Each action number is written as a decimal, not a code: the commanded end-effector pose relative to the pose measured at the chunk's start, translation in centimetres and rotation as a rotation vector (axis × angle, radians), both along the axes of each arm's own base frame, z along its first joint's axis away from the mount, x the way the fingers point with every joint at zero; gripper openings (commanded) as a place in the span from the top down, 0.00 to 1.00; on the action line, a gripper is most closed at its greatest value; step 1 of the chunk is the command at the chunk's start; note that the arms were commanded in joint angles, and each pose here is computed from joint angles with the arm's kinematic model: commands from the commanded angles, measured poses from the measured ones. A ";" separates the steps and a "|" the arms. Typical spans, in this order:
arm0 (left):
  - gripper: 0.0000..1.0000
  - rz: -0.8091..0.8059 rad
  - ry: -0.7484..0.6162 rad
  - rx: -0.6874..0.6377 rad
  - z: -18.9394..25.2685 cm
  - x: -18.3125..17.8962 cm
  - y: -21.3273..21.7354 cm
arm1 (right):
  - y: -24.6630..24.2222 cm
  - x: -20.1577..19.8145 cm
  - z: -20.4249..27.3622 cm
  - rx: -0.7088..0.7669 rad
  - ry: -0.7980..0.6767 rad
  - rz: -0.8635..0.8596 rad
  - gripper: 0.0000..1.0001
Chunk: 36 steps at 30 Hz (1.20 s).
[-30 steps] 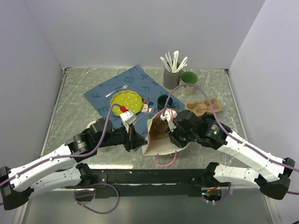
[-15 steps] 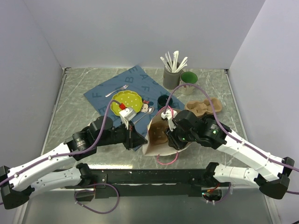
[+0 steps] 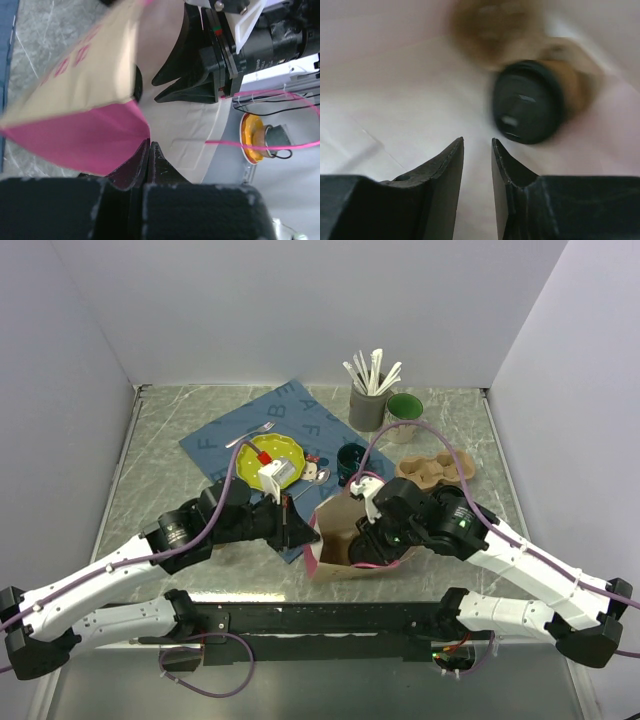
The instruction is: Pack the takeout coffee
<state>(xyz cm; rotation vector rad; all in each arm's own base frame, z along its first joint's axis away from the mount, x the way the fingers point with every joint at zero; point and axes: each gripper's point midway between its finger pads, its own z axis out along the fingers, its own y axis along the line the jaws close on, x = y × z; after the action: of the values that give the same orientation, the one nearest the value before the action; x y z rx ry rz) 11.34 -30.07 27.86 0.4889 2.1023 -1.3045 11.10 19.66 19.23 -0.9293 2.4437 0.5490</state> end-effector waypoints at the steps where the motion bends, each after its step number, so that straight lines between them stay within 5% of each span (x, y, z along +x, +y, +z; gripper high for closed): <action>1: 0.99 0.042 0.015 -0.038 2.8 0.3 0.0 | -0.3 -0.1 1.7 0.021 -0.021 0.002 0.63; 20: 0.98 0.164 0.083 0.125 -0.3 3.4 -0.4 | 1.0 2.3 5.8 0.093 -0.149 -0.030 0.57; 30: 0.65 0.149 0.024 0.203 -0.3 4.3 -0.5 | 1.3 3.2 6.0 0.119 -0.205 -0.050 0.60; 36: 0.63 0.123 0.006 0.220 -0.1 4.6 -1.1 | 1.0 3.7 5.6 0.086 -0.201 -0.078 0.56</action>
<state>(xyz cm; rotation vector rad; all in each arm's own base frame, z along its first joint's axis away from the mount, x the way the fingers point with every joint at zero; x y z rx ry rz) 15.53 -31.00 26.58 0.3984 2.2934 -1.0217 13.58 20.21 23.21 -0.8695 2.3115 0.5065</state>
